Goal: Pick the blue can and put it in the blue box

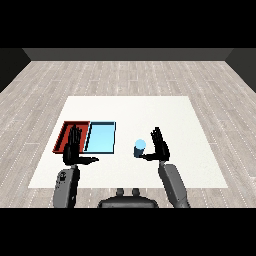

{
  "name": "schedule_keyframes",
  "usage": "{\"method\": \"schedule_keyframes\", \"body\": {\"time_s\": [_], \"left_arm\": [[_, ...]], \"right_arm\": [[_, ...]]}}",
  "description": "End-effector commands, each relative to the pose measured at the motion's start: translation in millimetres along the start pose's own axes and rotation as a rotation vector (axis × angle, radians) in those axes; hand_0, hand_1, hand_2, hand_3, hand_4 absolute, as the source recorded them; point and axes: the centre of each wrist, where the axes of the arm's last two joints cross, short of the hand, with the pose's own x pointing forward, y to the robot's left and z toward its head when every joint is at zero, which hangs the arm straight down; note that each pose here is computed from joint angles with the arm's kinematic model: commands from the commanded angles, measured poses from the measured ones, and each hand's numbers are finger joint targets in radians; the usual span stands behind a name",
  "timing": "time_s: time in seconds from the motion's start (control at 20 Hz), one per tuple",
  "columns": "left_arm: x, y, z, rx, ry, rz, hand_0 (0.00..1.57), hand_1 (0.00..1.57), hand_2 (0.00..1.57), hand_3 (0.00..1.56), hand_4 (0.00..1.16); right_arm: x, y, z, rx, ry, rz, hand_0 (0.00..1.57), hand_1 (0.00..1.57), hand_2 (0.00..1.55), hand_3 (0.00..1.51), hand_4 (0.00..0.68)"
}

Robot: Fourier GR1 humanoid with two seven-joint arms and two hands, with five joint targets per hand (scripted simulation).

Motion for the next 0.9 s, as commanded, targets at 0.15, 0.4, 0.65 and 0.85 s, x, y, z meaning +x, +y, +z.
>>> {"method": "schedule_keyframes", "body": {"time_s": [0.15,0.4,0.65,0.85], "left_arm": [[8.1,6.6,6.5,0.006,-0.004,-0.008,0.00,0.00,0.00,0.00,0.00],[0.2,24.2,-9.1,0.007,0.007,-0.018,0.00,0.00,0.00,0.00,0.00],[7.5,12.7,7.3,0.005,0.011,-0.003,0.00,0.00,0.00,0.00,0.00],[5.5,-12.5,-39.8,-0.001,0.007,0.011,0.00,0.00,0.00,0.00,0.00]], "right_arm": [[-26.2,-2.5,9.6,-0.018,0.014,-0.044,0.00,0.00,0.00,0.00,0.000],[-23.9,23.6,4.9,-0.001,0.037,-0.038,0.00,0.00,0.00,0.00,0.000],[-61.9,4.4,10.9,-0.027,0.062,-0.071,0.00,0.00,0.00,0.00,0.000],[-39.3,21.4,-0.1,-0.005,0.052,-0.059,0.00,0.00,0.00,0.00,0.000]]}}
